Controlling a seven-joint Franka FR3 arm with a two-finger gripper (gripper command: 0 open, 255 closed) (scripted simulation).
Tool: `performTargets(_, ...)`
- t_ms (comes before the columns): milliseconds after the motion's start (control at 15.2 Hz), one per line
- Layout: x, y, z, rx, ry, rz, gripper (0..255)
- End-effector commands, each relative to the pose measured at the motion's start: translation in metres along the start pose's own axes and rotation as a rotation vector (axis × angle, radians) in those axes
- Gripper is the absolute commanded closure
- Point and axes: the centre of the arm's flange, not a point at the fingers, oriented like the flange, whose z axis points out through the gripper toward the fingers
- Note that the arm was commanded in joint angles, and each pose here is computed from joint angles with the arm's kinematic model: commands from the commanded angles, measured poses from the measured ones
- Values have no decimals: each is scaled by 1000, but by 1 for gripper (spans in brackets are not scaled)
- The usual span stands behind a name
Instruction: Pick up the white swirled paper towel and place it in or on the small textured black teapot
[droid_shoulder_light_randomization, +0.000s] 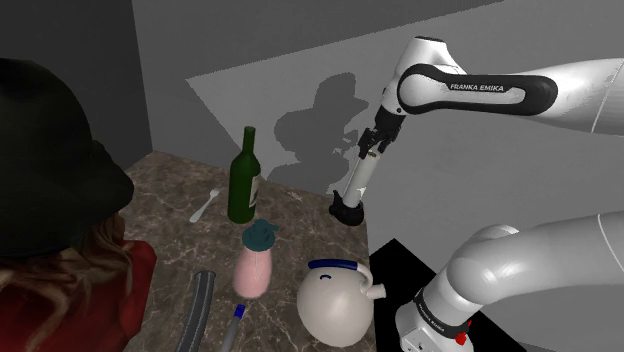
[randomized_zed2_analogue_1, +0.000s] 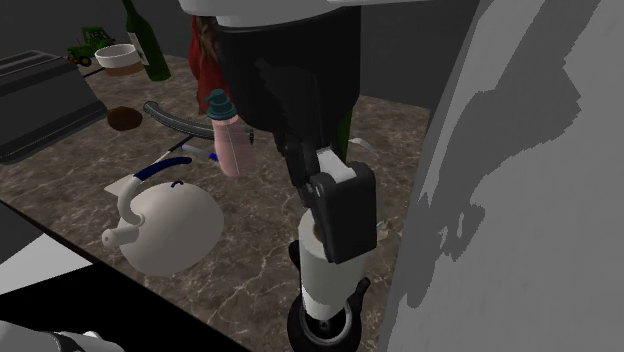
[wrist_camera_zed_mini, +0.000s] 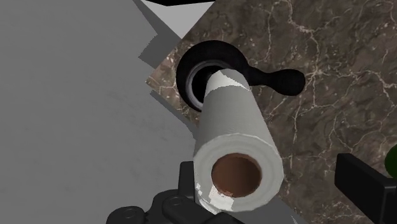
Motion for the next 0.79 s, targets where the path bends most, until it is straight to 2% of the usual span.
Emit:
performTargets(0,0,0,-13,0,0,0,0)
performTargets(198,0,0,-50,0,0,0,0)
performTargets(726,0,0,-50,0,0,0,0)
